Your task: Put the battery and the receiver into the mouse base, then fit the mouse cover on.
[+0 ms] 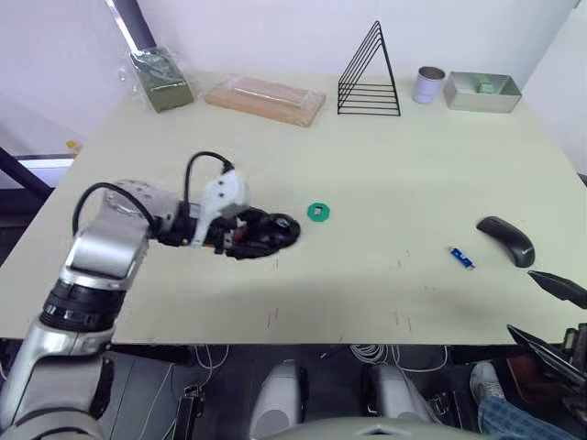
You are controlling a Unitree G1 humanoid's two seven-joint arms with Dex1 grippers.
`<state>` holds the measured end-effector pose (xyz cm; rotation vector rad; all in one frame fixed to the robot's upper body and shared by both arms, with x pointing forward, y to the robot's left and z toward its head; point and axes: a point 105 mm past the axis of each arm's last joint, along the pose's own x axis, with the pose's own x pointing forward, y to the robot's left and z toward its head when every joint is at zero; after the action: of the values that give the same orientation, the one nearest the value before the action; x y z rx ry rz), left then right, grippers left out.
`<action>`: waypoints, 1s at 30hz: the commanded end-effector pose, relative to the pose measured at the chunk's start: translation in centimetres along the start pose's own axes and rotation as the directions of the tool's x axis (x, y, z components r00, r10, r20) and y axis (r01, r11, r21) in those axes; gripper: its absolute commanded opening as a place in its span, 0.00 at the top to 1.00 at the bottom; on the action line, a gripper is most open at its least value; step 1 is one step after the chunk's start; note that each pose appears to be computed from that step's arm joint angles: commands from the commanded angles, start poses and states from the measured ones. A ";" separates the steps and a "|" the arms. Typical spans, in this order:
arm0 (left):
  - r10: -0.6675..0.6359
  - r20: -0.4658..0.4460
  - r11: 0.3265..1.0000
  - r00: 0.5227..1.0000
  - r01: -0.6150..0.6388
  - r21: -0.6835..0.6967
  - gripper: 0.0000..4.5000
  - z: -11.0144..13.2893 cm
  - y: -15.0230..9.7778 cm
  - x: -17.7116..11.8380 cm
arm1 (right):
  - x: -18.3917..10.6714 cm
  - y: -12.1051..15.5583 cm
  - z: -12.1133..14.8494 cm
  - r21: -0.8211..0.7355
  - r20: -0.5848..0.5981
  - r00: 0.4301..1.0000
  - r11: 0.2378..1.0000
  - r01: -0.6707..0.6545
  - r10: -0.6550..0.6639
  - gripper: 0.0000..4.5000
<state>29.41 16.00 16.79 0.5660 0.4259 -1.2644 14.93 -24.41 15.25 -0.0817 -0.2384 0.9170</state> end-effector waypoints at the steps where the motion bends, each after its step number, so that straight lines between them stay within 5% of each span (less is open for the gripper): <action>1: -0.093 -0.047 0.991 0.995 0.097 0.091 0.35 2.4 -3.0 2.7 | -1.0 0.2 0.4 -0.030 -0.059 0.998 0.999 -0.012 0.011 0.00; 9: -0.068 -0.144 0.983 0.987 0.091 0.161 0.35 3.7 -4.0 6.6 | -2.1 -0.1 0.9 -0.037 -0.105 0.994 0.999 -0.007 0.003 0.00; 30: -0.092 -0.216 0.965 0.972 0.141 0.221 0.35 6.0 -4.8 14.3 | -2.8 -0.1 0.6 -0.016 -0.166 0.986 1.000 -0.003 0.000 0.00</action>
<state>27.94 0.95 11.49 0.8555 0.5366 -1.4000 13.40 -26.27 14.67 -0.1353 -0.0821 0.9200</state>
